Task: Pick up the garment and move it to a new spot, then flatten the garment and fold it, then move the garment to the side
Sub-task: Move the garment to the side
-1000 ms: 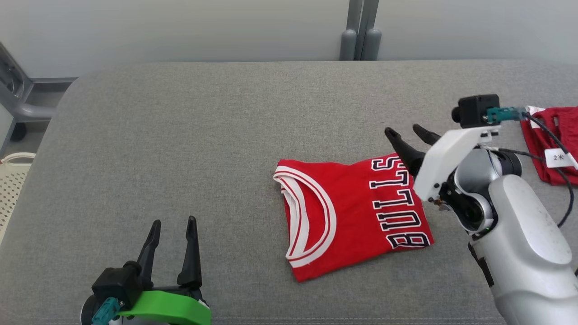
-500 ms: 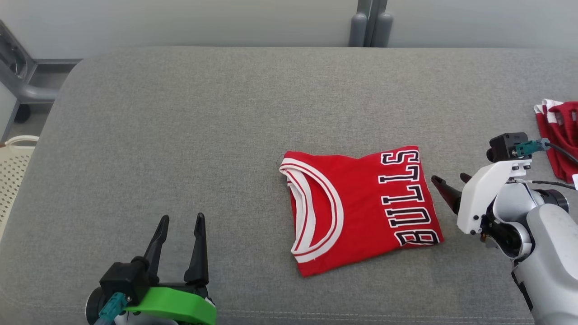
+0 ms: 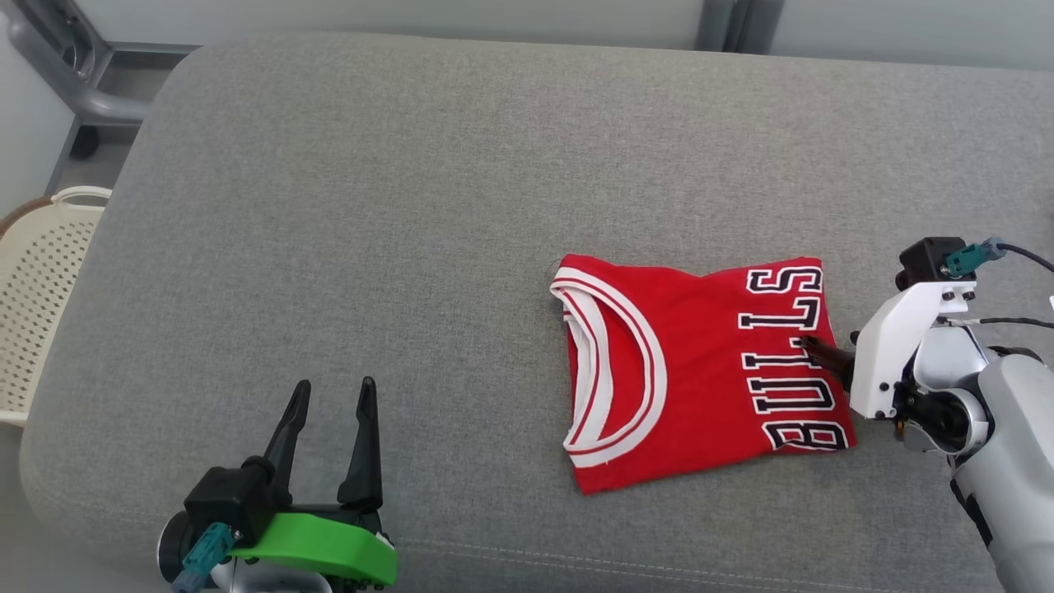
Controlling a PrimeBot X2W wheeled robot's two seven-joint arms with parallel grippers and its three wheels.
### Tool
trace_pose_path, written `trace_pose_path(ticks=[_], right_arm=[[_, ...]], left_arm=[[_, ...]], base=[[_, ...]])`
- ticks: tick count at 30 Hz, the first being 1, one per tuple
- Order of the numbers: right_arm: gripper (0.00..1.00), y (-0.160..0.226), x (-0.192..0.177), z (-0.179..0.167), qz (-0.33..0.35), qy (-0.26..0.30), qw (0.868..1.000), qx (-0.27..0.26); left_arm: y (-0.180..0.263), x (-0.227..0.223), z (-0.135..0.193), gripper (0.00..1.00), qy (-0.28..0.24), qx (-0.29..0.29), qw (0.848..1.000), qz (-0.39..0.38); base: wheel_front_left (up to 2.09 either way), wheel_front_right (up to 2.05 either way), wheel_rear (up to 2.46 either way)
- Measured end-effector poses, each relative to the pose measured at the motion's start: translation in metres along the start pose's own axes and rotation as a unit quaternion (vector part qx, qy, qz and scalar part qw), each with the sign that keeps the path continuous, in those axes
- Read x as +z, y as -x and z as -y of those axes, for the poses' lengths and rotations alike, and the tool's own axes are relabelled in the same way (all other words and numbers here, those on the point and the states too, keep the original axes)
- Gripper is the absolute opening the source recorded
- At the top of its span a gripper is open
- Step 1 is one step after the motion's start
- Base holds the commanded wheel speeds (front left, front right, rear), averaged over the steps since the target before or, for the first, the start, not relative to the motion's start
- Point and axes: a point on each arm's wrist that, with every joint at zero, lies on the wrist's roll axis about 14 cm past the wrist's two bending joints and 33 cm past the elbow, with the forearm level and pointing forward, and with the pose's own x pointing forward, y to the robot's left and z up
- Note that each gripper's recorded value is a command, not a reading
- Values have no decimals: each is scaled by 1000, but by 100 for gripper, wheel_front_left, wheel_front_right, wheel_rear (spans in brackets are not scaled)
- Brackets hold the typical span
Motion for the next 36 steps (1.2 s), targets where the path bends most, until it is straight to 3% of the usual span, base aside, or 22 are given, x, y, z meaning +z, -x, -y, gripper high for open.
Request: trace_pose_path(ticks=[8, 10, 11, 12, 13, 23, 36], right_arm=[[100, -20, -11, -17, -38, -7, 999, 33], [41, -23, -9, -24, -33, -6, 998, 44], [28, -24, -8, -25, -30, -2, 998, 46], [8, -24, -7, -26, -26, -2, 998, 49], [0, -25, -7, -26, -23, -1, 999, 49], [0, -13, 13, -8, 12, 3, 999, 33], [0, 38, 40, 48, 65, 8, 997, -34]], left_arm=[[2, -5, -11, 100, -3, 18, 1000, -7], [1, -4, -12, 100, -4, 19, 1000, -6], [1, -3, -12, 100, -4, 19, 1000, -4], [1, -3, -12, 100, -4, 20, 1000, -4], [1, -3, -13, 100, -4, 20, 1000, -5], [-5, -2, -5, 100, -6, 6, 1000, -2], [-24, 0, 40, 100, -13, -70, 997, 3]], base=[[0, 0, 0], [0, 0, 0], [0, 0, 0], [0, 0, 0], [0, 0, 0], [0, 0, 0], [0, 0, 0]])
